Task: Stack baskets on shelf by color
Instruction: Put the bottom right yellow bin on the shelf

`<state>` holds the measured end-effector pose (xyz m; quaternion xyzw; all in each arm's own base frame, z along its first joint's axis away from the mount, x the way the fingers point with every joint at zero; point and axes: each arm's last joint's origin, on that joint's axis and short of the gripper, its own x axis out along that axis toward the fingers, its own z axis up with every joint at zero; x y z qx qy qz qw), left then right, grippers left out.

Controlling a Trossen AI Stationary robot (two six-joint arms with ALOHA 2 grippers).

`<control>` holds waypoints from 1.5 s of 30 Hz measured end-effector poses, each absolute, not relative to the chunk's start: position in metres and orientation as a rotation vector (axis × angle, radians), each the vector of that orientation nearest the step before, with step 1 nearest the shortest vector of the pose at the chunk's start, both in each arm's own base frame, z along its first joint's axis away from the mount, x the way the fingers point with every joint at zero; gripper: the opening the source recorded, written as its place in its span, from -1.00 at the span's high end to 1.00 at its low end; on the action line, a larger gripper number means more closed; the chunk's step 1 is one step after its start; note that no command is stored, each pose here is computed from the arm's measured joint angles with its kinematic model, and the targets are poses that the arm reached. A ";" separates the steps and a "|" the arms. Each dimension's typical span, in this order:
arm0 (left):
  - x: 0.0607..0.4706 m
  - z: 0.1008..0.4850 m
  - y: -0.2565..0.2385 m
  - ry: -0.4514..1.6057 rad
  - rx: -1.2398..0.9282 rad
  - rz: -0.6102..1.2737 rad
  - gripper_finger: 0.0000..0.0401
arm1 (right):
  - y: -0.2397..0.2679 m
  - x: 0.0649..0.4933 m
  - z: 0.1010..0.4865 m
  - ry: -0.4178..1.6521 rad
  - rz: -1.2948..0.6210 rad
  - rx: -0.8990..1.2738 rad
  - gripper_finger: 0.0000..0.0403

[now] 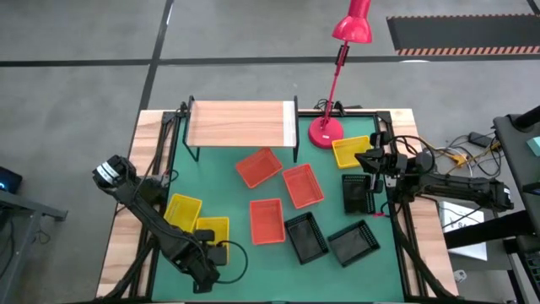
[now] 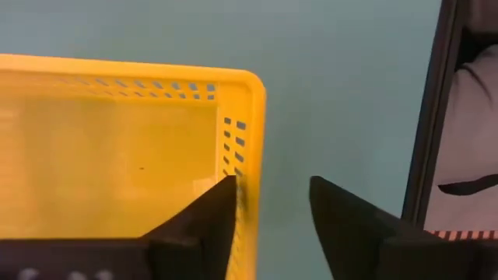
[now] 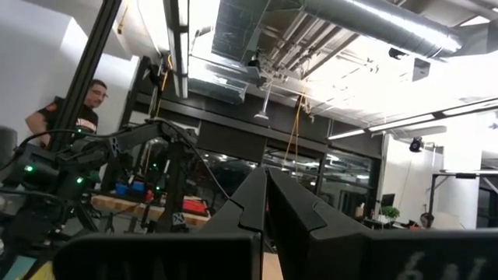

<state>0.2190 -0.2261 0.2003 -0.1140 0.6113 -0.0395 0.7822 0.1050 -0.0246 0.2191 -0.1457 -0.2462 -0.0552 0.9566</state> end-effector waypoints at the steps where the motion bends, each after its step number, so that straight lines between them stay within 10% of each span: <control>1: 0.219 0.201 -0.226 1.318 -0.248 -0.087 0.42 | -0.025 0.105 0.219 -0.499 -0.112 -0.295 0.96; 7: 0.223 0.211 -0.230 1.311 -0.283 -0.114 0.94 | -0.025 0.105 0.219 -0.500 -0.114 -0.303 0.96; 29: 0.264 0.356 -0.182 1.223 -0.369 -0.012 1.00 | -0.025 0.105 0.219 -0.496 -0.113 -0.300 0.96; 45: 0.299 0.265 -0.218 1.241 -0.516 -0.437 1.00 | -0.025 0.106 0.217 -0.477 -0.118 -0.317 0.96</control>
